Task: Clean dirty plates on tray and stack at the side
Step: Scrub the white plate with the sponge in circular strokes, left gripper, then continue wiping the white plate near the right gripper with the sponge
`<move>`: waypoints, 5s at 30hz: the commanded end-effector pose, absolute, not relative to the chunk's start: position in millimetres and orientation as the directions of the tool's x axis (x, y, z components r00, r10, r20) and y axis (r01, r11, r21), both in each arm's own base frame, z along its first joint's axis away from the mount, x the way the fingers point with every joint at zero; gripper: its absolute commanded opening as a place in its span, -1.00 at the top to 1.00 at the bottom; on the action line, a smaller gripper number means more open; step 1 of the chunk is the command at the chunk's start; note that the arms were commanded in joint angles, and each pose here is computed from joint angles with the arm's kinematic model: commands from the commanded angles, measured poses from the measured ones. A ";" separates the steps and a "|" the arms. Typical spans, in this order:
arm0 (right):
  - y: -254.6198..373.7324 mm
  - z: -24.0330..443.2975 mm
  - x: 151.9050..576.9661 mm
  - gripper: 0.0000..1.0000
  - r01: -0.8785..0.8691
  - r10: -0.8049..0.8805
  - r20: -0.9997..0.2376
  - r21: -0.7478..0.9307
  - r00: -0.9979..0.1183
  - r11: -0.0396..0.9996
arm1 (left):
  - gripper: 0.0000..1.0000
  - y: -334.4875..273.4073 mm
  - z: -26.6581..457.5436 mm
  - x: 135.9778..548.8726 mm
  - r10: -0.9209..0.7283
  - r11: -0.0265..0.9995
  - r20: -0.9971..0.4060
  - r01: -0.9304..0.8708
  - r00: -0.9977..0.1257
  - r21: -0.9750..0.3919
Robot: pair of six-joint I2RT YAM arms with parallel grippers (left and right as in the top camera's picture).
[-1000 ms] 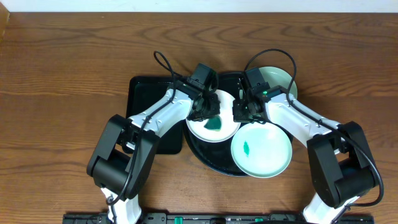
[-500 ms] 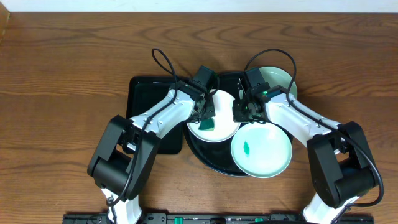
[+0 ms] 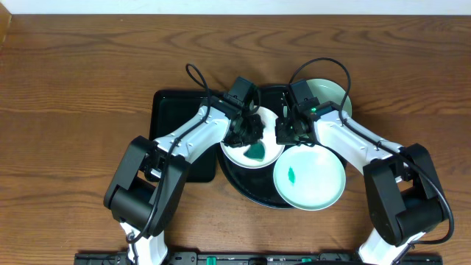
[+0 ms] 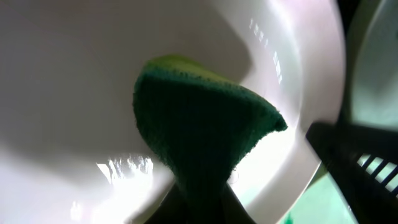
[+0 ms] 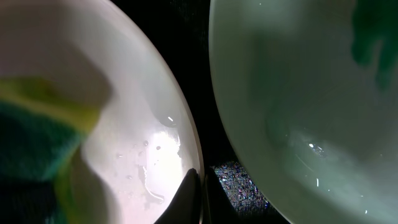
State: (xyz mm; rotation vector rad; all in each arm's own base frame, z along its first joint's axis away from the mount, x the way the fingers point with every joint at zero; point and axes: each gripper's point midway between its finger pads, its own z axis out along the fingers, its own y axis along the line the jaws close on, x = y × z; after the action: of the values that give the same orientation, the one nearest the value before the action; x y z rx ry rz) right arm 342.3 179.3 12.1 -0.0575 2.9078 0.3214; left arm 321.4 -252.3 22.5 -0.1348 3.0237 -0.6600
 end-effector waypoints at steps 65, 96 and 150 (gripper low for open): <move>187.8 12.3 336.7 0.98 -0.095 -0.045 -0.211 0.232 -0.976 0.968 | 0.85 -266.2 18.1 334.7 0.067 0.976 -0.139 0.093 -0.988 -0.196; 187.9 12.3 336.6 0.98 -0.095 -0.045 -0.210 0.233 -0.977 0.968 | 0.85 -214.2 14.0 348.1 -0.009 0.994 -0.104 0.003 -0.995 -0.111; 187.9 12.3 336.6 0.98 -0.095 -0.045 -0.210 0.233 -0.977 0.968 | 0.85 -252.5 15.6 329.2 -0.031 0.984 -0.080 -0.017 -0.996 -0.175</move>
State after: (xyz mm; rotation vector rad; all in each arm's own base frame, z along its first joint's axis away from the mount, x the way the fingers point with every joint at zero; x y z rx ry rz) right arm 342.5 179.4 12.3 -0.0557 2.9086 0.3301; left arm 340.7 -234.3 16.7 -0.0636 3.0240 -0.2091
